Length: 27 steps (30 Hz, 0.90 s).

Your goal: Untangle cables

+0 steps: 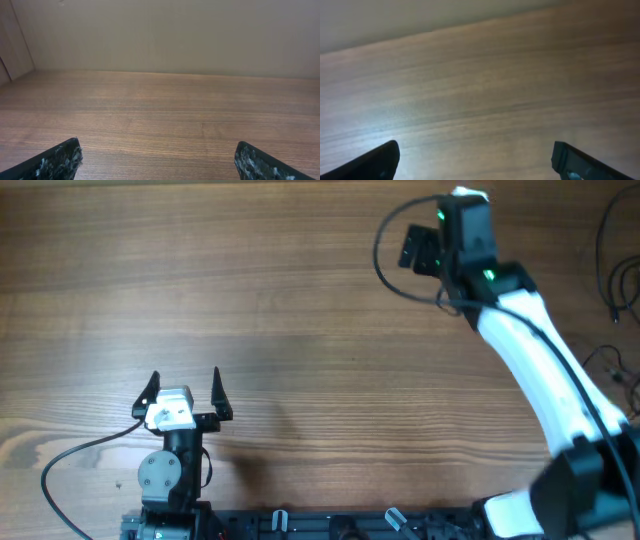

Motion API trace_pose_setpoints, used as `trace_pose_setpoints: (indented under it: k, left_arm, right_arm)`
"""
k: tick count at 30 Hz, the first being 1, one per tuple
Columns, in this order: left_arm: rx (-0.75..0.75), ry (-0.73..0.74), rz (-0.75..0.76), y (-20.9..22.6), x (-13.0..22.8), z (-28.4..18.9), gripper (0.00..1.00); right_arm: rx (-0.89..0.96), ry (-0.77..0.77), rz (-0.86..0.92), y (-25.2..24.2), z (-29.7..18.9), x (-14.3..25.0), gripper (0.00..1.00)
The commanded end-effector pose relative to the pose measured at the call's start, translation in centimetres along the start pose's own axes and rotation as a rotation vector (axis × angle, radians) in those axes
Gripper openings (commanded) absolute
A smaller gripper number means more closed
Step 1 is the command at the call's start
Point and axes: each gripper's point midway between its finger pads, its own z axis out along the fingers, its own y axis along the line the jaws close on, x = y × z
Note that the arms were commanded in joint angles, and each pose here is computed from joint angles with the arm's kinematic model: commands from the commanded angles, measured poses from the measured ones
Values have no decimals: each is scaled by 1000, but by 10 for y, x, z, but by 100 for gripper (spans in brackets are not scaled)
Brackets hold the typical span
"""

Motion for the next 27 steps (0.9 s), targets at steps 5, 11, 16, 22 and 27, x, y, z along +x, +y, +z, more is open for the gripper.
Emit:
trace_pose_setpoints:
  k: [5, 11, 16, 22, 27]
  left_arm:
    - [-4, -5, 18, 1, 0, 0, 100]
    - [-4, -5, 18, 1, 0, 0, 100]
    - [-4, -5, 18, 1, 0, 0, 100]
    - [-4, -5, 18, 1, 0, 0, 100]
    - [-4, -5, 18, 1, 0, 0, 100]
  right_arm:
    - [-45, -148, 54, -23, -45, 24, 100]
    - [-98, -278, 89, -42, -77, 57, 100]
    - [-139, -387, 115, -56, -97, 81, 100]
    - [-156, -445, 133, -72, -108, 109, 100]
    - [-175, -476, 148, -83, -112, 124, 100]
